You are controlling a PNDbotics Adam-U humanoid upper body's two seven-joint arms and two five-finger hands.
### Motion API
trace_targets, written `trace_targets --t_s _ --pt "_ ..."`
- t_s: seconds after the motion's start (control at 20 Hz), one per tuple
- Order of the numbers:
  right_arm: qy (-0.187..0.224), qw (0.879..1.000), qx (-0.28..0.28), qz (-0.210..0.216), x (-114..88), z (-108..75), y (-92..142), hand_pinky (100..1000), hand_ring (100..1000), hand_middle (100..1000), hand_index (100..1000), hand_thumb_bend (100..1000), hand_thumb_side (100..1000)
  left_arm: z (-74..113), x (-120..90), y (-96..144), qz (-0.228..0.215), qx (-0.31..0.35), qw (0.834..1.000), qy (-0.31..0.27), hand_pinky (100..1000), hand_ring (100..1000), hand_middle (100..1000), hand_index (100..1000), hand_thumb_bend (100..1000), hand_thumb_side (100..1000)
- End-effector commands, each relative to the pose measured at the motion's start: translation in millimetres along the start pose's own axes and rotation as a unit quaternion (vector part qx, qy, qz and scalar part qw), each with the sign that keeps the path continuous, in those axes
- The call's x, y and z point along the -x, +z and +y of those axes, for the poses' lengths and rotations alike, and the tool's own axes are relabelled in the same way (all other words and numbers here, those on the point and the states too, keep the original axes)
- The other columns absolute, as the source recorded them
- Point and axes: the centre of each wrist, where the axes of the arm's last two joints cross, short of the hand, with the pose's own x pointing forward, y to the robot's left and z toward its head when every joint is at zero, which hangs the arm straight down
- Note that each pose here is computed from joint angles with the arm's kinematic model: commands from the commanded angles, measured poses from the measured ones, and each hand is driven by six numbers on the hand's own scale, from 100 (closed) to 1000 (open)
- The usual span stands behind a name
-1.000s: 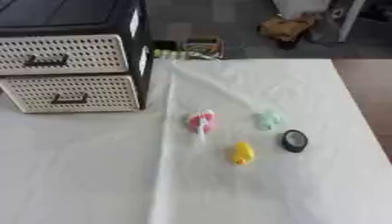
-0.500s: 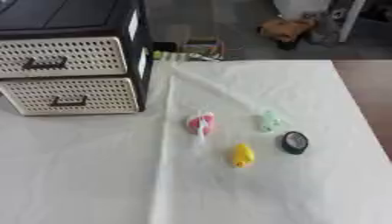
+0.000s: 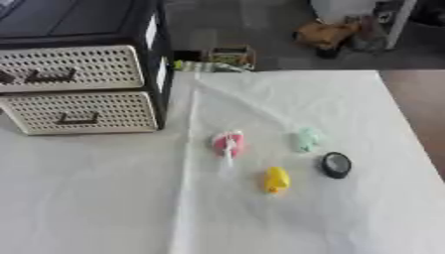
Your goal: Pick up objects from table and place into drawer.
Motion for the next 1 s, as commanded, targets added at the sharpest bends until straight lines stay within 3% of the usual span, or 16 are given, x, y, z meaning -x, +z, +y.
trace_targets --t_s 0.05,0.3,0.9,0.95,1.0 --pt "0.003 1.0 -0.003 -0.016 -6 -3.4 -5 703 595 397 747 448 749 8.9 -5 0 0.016 0.01 1.0 -0.019 100 100 100 930 105 408" --pt "0.001 1.0 -0.005 -0.015 -6 -2.6 -5 703 595 396 746 449 746 12.5 -9 -6 0.039 0.011 0.999 -0.03 100 100 100 963 105 408" --pt "-0.001 1.0 -0.008 -0.016 -6 -2.1 -6 703 595 394 745 448 746 19.6 -11 -14 0.143 -0.042 0.985 -0.085 100 100 100 906 105 408" --pt "-0.001 1.0 -0.008 -0.017 -6 -2.2 -6 703 595 394 745 445 754 18.9 -9 -16 0.147 -0.035 0.985 -0.083 100 100 100 904 100 347" --pt "-0.001 1.0 -0.008 -0.018 -7 -2.3 -6 703 595 394 745 448 750 18.1 -6 -18 0.153 -0.029 0.985 -0.08 100 100 100 899 105 408"
